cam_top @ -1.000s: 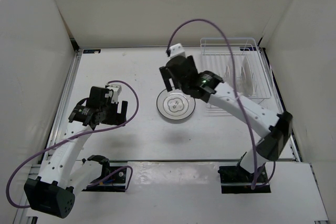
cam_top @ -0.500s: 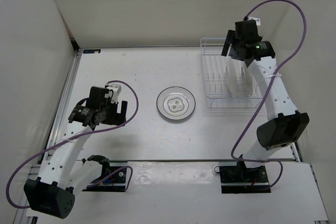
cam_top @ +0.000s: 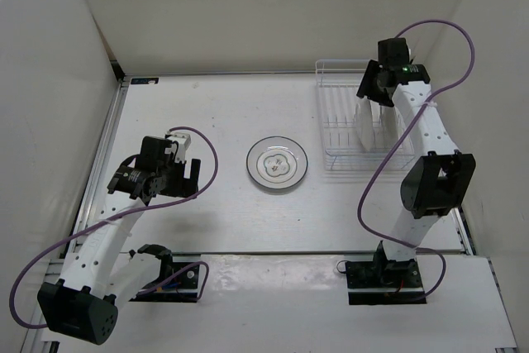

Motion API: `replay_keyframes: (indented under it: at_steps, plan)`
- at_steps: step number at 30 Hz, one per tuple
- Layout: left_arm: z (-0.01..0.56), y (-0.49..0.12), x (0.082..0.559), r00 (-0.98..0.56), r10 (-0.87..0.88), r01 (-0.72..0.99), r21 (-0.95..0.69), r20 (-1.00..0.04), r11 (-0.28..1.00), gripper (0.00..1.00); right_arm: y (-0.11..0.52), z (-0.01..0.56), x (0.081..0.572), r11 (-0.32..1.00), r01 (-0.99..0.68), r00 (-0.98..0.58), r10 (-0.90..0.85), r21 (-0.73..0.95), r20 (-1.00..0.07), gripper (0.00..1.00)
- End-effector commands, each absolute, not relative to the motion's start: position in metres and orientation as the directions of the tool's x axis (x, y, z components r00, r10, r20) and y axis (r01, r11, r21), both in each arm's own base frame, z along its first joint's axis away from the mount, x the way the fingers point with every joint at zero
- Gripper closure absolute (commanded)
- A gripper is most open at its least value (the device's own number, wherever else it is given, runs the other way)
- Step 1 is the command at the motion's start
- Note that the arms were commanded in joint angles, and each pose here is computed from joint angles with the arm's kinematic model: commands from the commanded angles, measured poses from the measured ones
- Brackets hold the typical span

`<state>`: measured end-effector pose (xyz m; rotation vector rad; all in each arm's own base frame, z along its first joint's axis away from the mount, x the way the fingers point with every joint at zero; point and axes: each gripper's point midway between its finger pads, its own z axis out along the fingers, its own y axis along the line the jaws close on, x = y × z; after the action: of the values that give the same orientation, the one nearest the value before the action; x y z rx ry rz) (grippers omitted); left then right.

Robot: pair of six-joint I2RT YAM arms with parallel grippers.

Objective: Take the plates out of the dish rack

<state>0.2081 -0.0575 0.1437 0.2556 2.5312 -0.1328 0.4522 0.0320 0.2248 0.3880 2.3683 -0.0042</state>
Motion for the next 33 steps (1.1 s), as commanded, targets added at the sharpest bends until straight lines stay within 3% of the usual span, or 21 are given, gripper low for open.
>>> replay_keyframes:
  at_steps: [1,11,20,28,30,33]
  plan:
    - [0.157,-0.058,0.213,-0.787,0.143,0.206,-0.038,-0.6,0.978,0.0,0.035,0.231,0.461,0.951,0.26,-0.667,0.301,0.166,-0.681,0.38]
    - [0.157,-0.058,0.213,-0.788,0.143,0.206,-0.038,-0.599,0.978,0.0,0.031,0.201,0.464,0.945,0.277,-0.705,0.322,0.173,-0.632,0.46]
    - [0.156,-0.058,0.214,-0.79,0.145,0.206,-0.035,-0.596,0.978,0.0,0.03,0.195,0.465,0.947,0.272,-0.711,0.316,0.17,-0.628,0.66]
    - [0.154,-0.058,0.214,-0.797,0.145,0.205,-0.036,-0.586,0.978,0.0,0.029,0.205,0.466,0.947,0.265,-0.697,0.317,0.18,-0.644,0.7]
    - [0.154,-0.058,0.214,-0.797,0.146,0.206,-0.036,-0.586,0.978,0.0,0.028,0.208,0.466,0.948,0.266,-0.692,0.313,0.174,-0.651,0.8]
    - [0.153,-0.058,0.214,-0.801,0.145,0.203,-0.037,-0.581,0.978,0.0,0.028,0.213,0.468,0.949,0.262,-0.688,0.313,0.178,-0.655,0.85]
